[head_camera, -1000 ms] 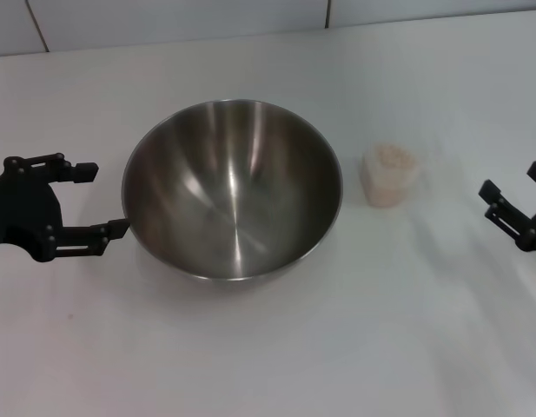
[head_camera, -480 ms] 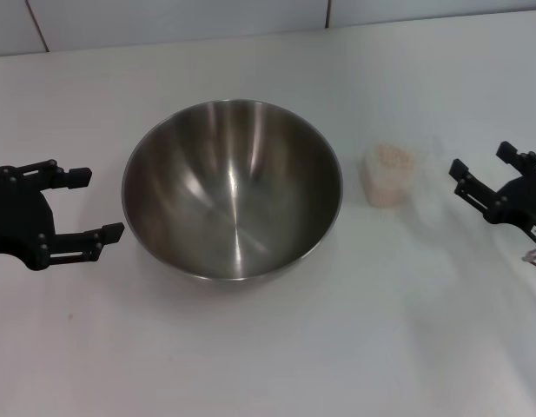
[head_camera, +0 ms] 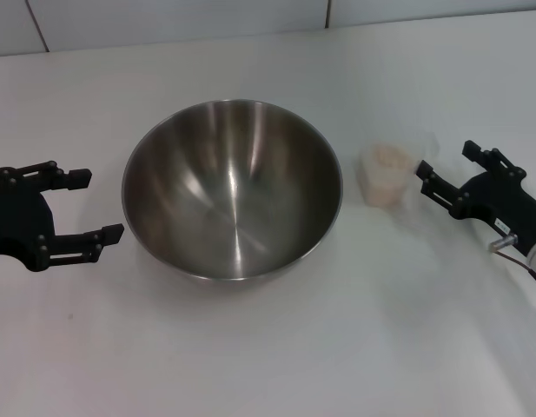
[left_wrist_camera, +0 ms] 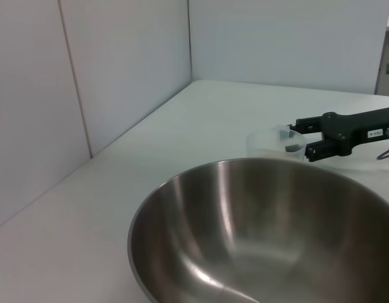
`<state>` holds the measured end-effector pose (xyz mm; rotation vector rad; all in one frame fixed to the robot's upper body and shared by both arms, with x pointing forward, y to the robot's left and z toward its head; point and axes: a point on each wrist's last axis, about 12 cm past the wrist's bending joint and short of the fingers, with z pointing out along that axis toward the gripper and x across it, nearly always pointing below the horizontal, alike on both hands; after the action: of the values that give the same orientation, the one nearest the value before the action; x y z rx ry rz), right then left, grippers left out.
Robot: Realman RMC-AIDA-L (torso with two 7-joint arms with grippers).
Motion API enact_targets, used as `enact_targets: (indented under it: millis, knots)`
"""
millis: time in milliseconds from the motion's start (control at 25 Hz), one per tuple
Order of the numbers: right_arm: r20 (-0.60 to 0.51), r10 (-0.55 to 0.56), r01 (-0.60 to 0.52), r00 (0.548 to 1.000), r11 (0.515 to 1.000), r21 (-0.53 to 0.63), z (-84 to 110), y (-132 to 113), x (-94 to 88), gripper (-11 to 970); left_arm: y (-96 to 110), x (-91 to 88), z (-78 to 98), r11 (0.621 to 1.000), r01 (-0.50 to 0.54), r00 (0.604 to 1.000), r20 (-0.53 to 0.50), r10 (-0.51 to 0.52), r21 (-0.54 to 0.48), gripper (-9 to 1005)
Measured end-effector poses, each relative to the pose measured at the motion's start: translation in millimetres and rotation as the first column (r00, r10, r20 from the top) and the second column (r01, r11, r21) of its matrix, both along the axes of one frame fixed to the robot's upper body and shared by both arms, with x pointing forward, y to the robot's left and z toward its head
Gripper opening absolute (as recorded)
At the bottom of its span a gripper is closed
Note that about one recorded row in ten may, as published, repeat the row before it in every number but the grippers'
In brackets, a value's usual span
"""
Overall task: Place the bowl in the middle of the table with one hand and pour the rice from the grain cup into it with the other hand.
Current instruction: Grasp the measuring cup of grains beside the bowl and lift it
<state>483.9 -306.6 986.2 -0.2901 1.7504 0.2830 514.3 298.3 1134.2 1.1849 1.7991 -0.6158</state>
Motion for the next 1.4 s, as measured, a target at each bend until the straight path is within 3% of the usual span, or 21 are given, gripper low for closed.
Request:
enact_targets:
  millis: [440, 1360, 1400]
  knots:
    - [0.002, -0.047, 0.047, 0.999, 0.999, 0.014, 2.0, -0.3, 8.9, 815, 1.0, -0.2, 0.0, 1.000, 0.002, 1.000, -0.001, -0.002, 0.005, 825]
    - [0.034, -0.031, 0.031, 0.999, 0.999, 0.017, 10.3, 5.6, 23.9, 814, 0.4, -0.3, -0.4, 1.000, 0.005, 1.000, -0.003, -0.005, 0.008, 825]
    - [0.034, -0.031, 0.031, 0.999, 0.999, 0.017, 10.3, 5.6, 23.9, 779, 0.4, -0.3, -0.4, 1.000, 0.005, 1.000, -0.003, -0.005, 0.008, 825]
